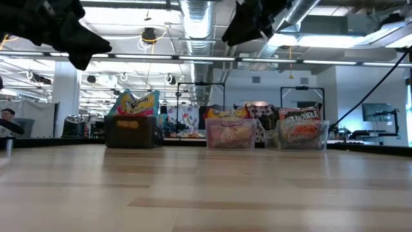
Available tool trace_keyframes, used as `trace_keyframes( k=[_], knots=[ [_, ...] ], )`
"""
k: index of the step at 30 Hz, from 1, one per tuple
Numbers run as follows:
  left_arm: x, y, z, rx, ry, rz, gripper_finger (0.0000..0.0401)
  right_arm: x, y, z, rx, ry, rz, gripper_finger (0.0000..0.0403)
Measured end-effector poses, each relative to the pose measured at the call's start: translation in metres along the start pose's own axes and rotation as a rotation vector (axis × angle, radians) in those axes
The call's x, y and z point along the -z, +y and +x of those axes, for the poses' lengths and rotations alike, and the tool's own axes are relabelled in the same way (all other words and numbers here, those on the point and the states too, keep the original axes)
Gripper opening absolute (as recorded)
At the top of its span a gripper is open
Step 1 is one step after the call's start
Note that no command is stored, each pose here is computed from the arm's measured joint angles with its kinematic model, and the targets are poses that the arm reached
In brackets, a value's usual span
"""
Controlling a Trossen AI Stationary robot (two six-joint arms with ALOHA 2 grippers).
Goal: Sort Maruchan noodles
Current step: Return to Home Position
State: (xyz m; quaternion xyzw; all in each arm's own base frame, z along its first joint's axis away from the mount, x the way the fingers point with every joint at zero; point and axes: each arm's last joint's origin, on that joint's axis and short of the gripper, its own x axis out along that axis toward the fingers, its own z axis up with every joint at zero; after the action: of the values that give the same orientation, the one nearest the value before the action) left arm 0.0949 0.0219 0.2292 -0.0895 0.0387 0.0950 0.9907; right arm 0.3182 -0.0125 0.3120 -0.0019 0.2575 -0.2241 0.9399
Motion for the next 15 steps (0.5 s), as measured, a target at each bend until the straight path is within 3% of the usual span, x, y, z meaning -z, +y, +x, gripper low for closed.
trace_keyframes(
  k=[3, 15],
  knots=[
    [0.007, 0.0, -0.001, 0.045, -0.013, 0.009, 0.0051, -0.001, 0.0, -0.001, -0.001, -0.007, 0.003, 0.0191],
    [0.036, 0.004, -0.003, 0.056, -0.079, 0.024, 0.0051, -0.003, -0.001, -0.002, -0.003, -0.021, 0.01, 0.0191]
  ],
)
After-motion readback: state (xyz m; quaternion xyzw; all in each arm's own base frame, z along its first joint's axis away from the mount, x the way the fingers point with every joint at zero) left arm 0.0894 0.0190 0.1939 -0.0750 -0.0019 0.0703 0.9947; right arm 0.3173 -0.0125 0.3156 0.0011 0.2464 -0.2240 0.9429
